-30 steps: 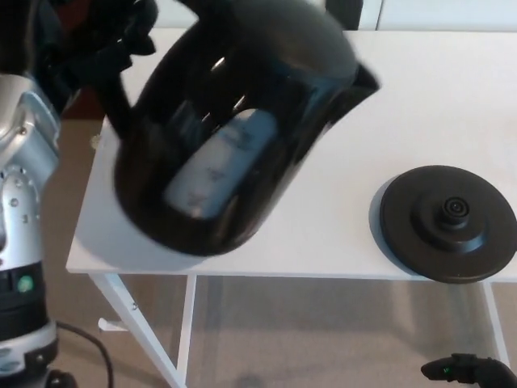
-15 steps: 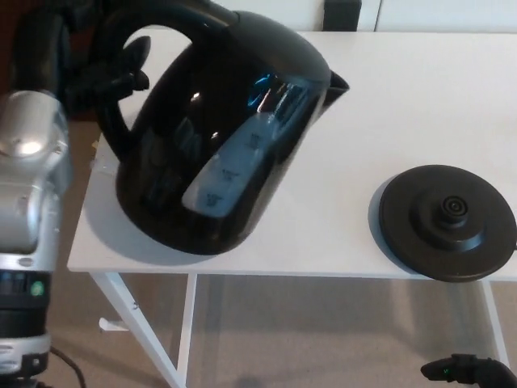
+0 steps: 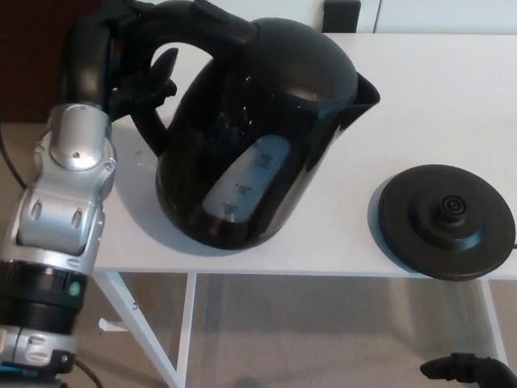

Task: The robot walk towards a table in front and uses its left hand to pick up the pot from the base and places it on the table

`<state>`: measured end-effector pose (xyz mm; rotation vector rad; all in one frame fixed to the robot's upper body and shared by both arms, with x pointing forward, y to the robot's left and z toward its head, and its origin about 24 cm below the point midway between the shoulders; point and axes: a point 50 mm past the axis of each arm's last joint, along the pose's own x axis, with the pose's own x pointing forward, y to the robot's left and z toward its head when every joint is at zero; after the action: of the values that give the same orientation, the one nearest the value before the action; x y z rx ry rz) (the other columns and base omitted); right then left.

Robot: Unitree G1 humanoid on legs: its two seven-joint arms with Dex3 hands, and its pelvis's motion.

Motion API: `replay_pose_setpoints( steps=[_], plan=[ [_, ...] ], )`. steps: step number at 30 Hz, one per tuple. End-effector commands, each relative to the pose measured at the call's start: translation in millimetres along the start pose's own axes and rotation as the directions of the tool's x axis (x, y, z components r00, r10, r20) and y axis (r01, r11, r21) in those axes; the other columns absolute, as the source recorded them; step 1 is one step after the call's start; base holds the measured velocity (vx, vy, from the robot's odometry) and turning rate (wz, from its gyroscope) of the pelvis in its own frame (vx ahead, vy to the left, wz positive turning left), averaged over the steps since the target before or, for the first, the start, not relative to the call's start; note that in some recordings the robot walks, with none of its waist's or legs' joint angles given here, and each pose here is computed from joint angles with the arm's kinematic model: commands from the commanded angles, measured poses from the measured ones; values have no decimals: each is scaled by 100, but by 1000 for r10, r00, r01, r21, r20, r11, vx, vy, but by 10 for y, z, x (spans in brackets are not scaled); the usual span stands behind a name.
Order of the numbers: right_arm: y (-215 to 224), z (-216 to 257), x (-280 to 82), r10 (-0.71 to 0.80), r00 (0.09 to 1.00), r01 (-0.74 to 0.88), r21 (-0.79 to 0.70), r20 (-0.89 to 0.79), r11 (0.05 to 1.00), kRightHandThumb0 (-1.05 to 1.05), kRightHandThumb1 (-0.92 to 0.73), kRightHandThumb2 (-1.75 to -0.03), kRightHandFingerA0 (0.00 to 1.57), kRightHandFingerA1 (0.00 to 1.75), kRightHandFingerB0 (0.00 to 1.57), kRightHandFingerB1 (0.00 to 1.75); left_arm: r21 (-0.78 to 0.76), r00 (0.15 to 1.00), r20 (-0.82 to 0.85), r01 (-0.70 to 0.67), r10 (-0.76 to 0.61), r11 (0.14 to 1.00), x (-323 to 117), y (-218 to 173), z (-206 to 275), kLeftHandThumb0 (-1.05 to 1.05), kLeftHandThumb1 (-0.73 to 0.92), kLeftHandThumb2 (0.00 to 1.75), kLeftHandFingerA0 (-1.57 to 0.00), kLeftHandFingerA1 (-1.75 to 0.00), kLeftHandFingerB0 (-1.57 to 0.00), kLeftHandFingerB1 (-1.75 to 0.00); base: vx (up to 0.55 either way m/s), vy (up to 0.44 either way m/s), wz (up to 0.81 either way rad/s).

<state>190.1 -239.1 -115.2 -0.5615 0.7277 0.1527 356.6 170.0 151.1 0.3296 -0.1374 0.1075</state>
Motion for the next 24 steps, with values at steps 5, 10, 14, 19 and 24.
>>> replay_pose_setpoints(
  steps=[5,10,14,19,24],
  plan=[
    [-16,-60,-22,-4,1000,4,-1,-23,1000,-37,-63,-59,73,47,59,43,-80,999,-32,20,-23,997,-84,-10,-127,-17,67,59,-76,-54,-40,-37,0,0,0],
    [-22,-41,-13,-5,1000,5,0,-19,1000,-37,-63,-57,75,47,60,42,5,935,-146,329,-324,944,-146,-37,-268,-35,48,54,0,-16,0,-8,0,0,0],
    [-25,-33,-9,-7,1000,7,1,-17,1000,-37,-63,-57,75,47,60,42,13,931,-157,336,-330,942,-144,-30,-266,-35,48,54,0,-16,0,-8,0,0,0],
    [-39,-2,1,-7,1000,7,1,-4,1000,-38,-63,-59,76,48,62,44,104,905,-207,399,-373,911,-161,-32,-258,-44,46,54,0,-16,0,-1,0,0,0],
    [-40,3,6,-10,1000,10,10,-8,1000,-38,-62,-59,76,47,62,44,105,900,-204,411,-384,906,-182,-45,-268,-52,34,65,0,-3,0,0,0,0,0]
  ],
)
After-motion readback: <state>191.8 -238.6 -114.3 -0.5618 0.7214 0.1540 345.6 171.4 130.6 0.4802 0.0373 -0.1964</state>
